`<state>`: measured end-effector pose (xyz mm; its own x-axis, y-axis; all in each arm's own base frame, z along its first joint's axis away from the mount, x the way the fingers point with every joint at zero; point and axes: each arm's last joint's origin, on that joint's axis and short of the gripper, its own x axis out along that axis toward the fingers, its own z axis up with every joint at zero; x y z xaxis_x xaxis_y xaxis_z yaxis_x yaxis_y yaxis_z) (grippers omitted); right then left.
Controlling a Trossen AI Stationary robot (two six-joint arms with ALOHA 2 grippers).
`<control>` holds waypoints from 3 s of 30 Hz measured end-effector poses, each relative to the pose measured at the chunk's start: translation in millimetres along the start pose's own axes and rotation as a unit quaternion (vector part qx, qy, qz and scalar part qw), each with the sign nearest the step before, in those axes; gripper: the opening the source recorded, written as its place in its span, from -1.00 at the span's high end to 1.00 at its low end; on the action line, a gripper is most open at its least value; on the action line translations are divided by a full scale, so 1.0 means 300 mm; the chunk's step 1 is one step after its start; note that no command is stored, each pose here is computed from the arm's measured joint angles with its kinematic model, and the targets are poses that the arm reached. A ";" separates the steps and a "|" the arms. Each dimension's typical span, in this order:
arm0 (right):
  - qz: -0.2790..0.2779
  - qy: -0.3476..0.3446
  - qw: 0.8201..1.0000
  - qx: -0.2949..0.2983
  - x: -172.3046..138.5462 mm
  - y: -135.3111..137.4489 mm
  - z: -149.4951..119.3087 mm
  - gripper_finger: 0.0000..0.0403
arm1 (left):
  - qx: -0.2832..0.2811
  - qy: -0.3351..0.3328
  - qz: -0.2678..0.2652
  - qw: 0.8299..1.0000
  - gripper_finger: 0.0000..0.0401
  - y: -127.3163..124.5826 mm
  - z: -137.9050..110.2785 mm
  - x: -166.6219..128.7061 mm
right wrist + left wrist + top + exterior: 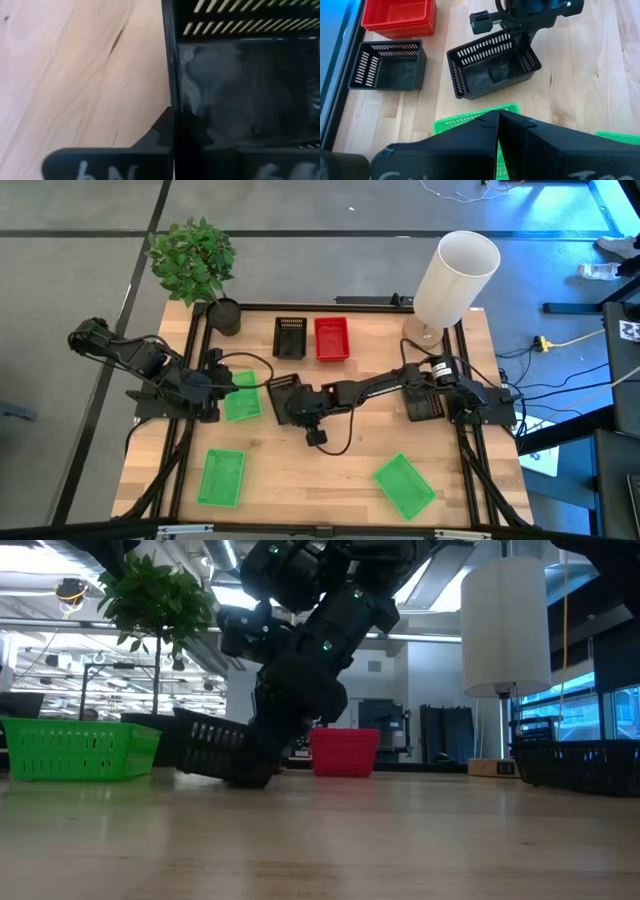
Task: Stack baskets by color
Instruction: Stack the middle left black bin on the top black bin
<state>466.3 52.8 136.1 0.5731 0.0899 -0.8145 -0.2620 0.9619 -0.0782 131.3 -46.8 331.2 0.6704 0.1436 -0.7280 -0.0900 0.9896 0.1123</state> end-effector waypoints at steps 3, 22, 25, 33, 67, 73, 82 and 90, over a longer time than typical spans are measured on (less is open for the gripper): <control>0.000 0.002 1.000 0.006 -0.019 -0.004 0.029 0.97 | 0.000 0.000 0.000 1.000 1.00 0.000 0.000 0.000; -0.102 0.041 0.994 -0.010 -0.290 -0.131 0.247 0.99 | 0.000 -0.001 0.004 1.000 1.00 0.001 0.000 0.000; -0.115 0.049 0.992 -0.013 -0.294 -0.189 0.232 1.00 | 0.000 -0.002 0.007 1.000 1.00 0.001 0.000 0.000; -0.143 0.020 0.989 0.020 -0.311 -0.386 0.194 1.00 | -0.004 -0.006 0.017 1.000 1.00 0.003 0.001 0.000; -0.118 0.004 0.991 0.068 -0.197 -0.630 -0.036 1.00 | -0.044 -0.022 0.056 0.997 1.00 0.011 0.004 0.000; -0.120 -0.003 0.991 0.066 -0.197 -0.631 -0.032 1.00 | -0.044 -0.022 0.056 0.997 1.00 0.011 0.004 0.000; -0.103 -0.027 0.992 0.064 -0.197 -0.631 -0.021 1.00 | -0.044 -0.022 0.056 0.997 1.00 0.011 0.004 -0.001; -0.105 -0.029 0.992 0.066 -0.197 -0.632 -0.020 0.87 | -0.056 -0.021 0.053 0.997 1.00 0.010 0.004 0.000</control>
<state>477.5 -136.5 195.6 0.6492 -0.1046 -0.7534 -0.0310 0.9860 -0.1637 131.8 -43.9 332.4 0.6834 0.2484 -0.6865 -0.2409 0.9644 0.1091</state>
